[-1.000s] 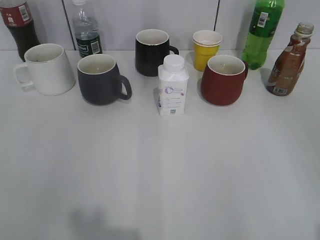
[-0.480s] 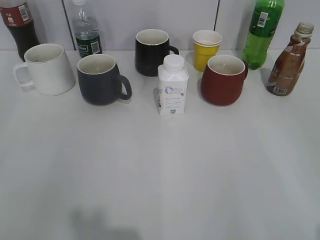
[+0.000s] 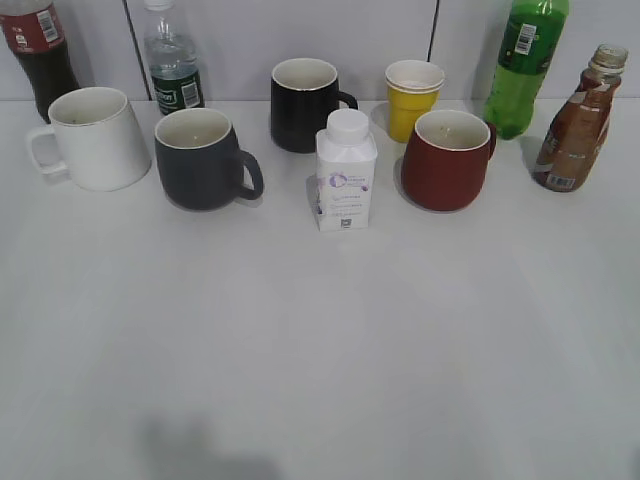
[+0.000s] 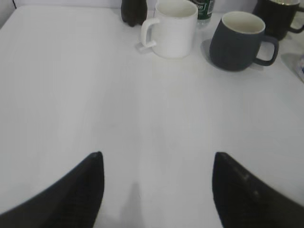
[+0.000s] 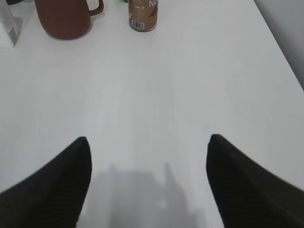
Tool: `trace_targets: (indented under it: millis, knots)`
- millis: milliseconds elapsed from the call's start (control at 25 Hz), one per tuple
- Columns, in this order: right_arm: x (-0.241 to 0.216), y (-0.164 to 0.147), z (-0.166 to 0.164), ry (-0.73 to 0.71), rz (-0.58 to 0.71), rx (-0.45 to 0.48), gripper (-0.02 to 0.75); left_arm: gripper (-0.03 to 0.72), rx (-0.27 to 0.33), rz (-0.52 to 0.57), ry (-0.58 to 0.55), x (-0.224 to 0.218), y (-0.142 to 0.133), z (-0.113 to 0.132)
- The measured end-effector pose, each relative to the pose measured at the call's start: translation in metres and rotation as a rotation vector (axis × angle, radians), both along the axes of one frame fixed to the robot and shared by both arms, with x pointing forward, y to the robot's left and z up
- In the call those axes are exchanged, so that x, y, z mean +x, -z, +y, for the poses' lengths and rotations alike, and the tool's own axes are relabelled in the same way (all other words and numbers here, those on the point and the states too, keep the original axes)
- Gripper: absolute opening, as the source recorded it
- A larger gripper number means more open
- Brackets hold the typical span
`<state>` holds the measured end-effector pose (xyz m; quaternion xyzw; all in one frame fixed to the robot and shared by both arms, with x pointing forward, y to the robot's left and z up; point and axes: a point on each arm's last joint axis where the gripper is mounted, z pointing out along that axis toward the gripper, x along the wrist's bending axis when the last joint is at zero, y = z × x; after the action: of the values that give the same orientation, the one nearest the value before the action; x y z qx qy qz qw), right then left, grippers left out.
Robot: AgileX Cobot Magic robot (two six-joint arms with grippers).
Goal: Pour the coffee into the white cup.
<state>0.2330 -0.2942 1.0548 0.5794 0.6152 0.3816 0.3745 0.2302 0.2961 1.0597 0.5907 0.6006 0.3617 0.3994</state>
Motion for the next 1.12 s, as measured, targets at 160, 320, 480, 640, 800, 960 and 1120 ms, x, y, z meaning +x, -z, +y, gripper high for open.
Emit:
trace_targets:
  millis: [160, 320, 480, 640, 800, 960, 1120]
  knots:
    - [0.0, 0.0, 0.0, 0.0, 0.0, 0.0, 0.588, 0.534, -0.003, -0.112, -0.004, 0.0, -0.013, 0.0]
    - [0.0, 0.0, 0.0, 0.0, 0.0, 0.0, 0.588, 0.534, -0.005, -0.246, -0.011, 0.004, -0.026, 0.001]
    - [0.0, 0.0, 0.0, 0.0, 0.0, 0.0, 0.588, 0.534, -0.014, -0.324, -0.017, 0.02, -0.035, 0.001]
    - [0.0, 0.0, 0.0, 0.0, 0.0, 0.0, 0.588, 0.534, -0.051, -0.376, -0.021, 0.044, -0.035, 0.001]
    - [0.0, 0.0, 0.0, 0.0, 0.0, 0.0, 0.588, 0.531, -0.065, -0.394, -0.037, 0.068, -0.028, 0.003]
    - [0.0, 0.0, 0.0, 0.0, 0.0, 0.0, 0.588, 0.531, -0.06, -0.403, -0.056, 0.09, -0.017, 0.005]
    - [0.0, 0.0, 0.0, 0.0, 0.0, 0.0, 0.588, 0.526, -0.065, -0.422, -0.077, 0.112, -0.008, 0.008]
